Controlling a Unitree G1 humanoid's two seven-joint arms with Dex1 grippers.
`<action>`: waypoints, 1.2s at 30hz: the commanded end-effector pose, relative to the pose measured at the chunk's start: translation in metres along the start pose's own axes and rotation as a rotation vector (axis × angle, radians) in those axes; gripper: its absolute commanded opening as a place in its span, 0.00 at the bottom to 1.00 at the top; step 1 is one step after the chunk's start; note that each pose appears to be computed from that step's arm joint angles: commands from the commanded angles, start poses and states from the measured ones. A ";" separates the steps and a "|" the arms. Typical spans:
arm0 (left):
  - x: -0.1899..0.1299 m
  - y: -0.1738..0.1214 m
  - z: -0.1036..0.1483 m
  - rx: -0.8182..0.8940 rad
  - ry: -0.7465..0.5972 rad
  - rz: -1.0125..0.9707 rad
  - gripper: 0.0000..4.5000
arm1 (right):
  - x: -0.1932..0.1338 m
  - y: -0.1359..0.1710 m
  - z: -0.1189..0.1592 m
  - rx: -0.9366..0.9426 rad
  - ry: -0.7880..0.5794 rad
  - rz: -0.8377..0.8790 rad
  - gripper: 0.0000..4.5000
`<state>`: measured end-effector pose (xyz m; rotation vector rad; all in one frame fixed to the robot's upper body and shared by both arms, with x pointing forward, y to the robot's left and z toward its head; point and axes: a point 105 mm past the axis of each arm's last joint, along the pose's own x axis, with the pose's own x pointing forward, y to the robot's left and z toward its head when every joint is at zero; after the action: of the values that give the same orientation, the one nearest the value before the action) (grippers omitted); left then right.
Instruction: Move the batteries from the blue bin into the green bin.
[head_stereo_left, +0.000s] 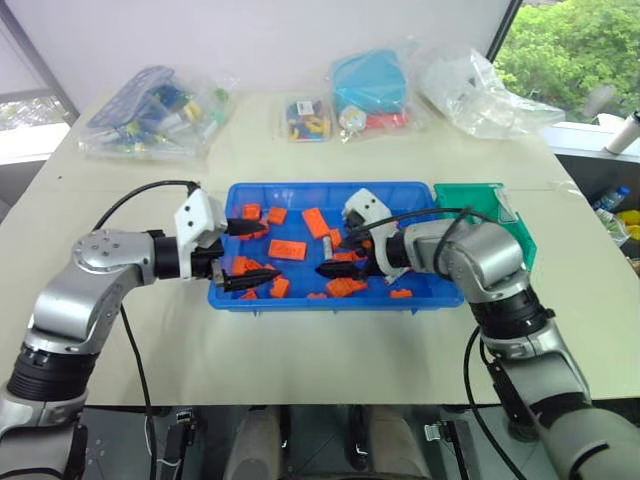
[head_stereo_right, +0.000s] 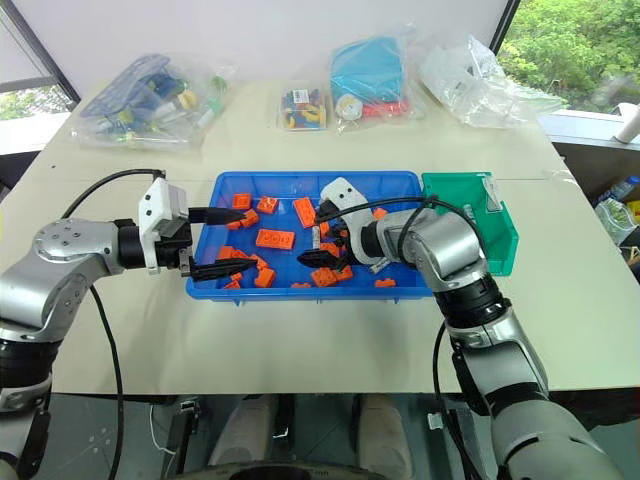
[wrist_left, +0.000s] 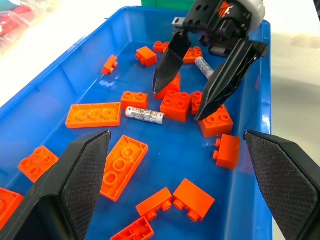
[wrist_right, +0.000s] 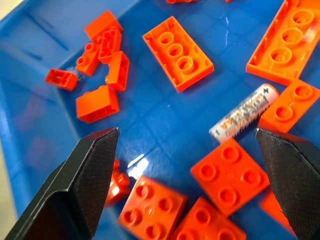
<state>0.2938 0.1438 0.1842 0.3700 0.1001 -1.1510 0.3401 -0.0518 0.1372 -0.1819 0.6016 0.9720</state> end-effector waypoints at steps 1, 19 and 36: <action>-0.005 0.001 0.011 0.040 -0.023 0.022 1.00 | 0.007 -0.004 0.013 -0.040 -0.016 -0.018 0.99; -0.001 0.002 0.015 0.052 -0.041 0.020 1.00 | 0.033 -0.017 0.003 -0.181 0.072 -0.072 0.78; 0.007 -0.001 0.017 0.039 -0.058 -0.041 1.00 | -0.065 -0.039 0.066 -0.106 -0.214 -0.141 0.01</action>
<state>0.2950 0.1347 0.1920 0.3644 0.0620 -1.1857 0.3699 -0.0768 0.1914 -0.2299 0.4236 0.9111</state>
